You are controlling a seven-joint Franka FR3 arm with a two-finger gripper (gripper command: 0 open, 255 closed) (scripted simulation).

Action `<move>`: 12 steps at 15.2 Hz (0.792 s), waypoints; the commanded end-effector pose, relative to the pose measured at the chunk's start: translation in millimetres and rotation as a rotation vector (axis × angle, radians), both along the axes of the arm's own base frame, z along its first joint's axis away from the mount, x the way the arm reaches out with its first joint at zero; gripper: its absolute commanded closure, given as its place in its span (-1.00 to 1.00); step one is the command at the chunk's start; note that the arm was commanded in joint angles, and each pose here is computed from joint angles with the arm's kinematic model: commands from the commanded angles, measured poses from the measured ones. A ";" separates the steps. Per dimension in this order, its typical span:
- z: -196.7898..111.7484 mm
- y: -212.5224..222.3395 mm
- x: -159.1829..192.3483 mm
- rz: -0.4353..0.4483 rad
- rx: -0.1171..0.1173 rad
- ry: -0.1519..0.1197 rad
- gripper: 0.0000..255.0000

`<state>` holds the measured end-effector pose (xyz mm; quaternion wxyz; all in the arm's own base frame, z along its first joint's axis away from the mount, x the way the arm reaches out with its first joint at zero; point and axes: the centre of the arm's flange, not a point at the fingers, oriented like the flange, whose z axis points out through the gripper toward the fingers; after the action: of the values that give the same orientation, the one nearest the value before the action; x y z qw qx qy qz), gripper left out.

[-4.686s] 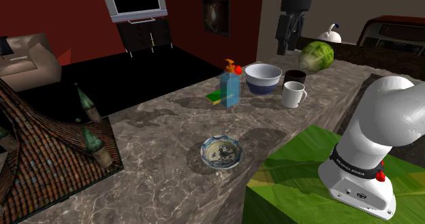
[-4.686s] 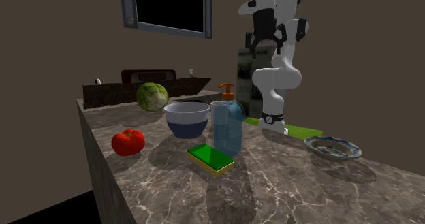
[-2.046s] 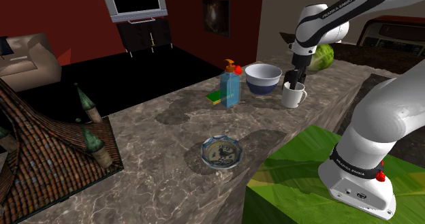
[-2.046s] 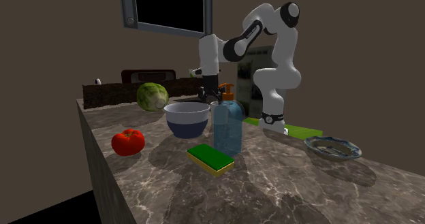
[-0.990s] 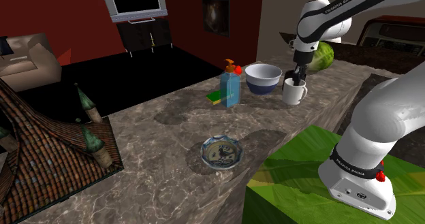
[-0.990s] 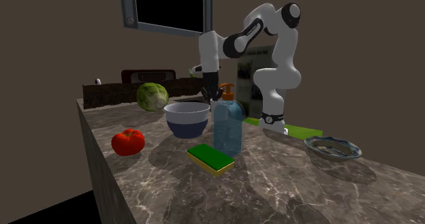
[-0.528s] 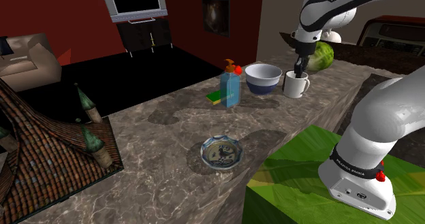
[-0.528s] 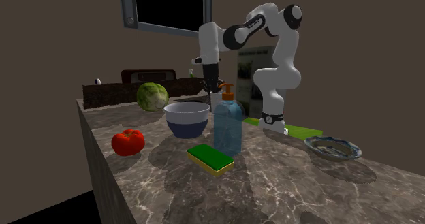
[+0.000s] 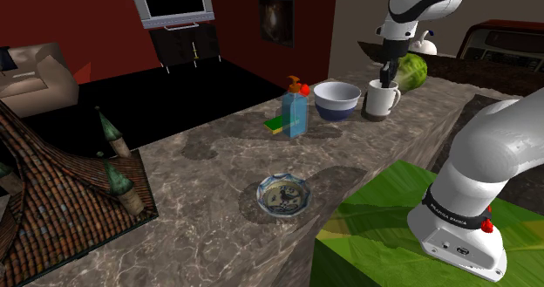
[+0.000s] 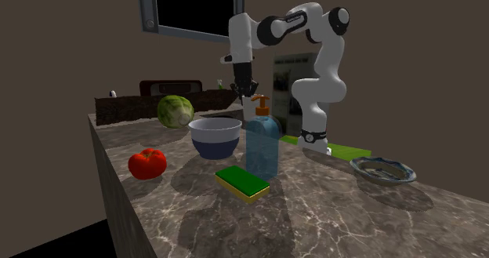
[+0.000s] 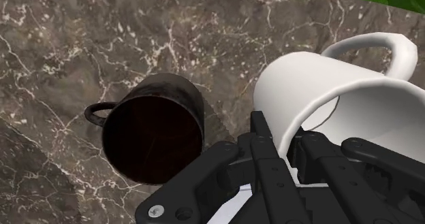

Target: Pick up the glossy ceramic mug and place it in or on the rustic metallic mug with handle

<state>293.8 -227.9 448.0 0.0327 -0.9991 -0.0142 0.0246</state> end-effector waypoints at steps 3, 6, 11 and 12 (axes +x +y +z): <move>21.5 -0.3 0.5 0.000 0.000 0.000 1.00; 37.3 -0.3 0.5 0.000 0.000 0.000 1.00; 63.7 -0.3 0.5 0.000 0.000 0.000 1.00; 69.0 -0.3 0.5 0.000 0.000 0.000 1.00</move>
<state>294.9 -228.0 510.8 0.0327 -0.9991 -0.0142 0.0245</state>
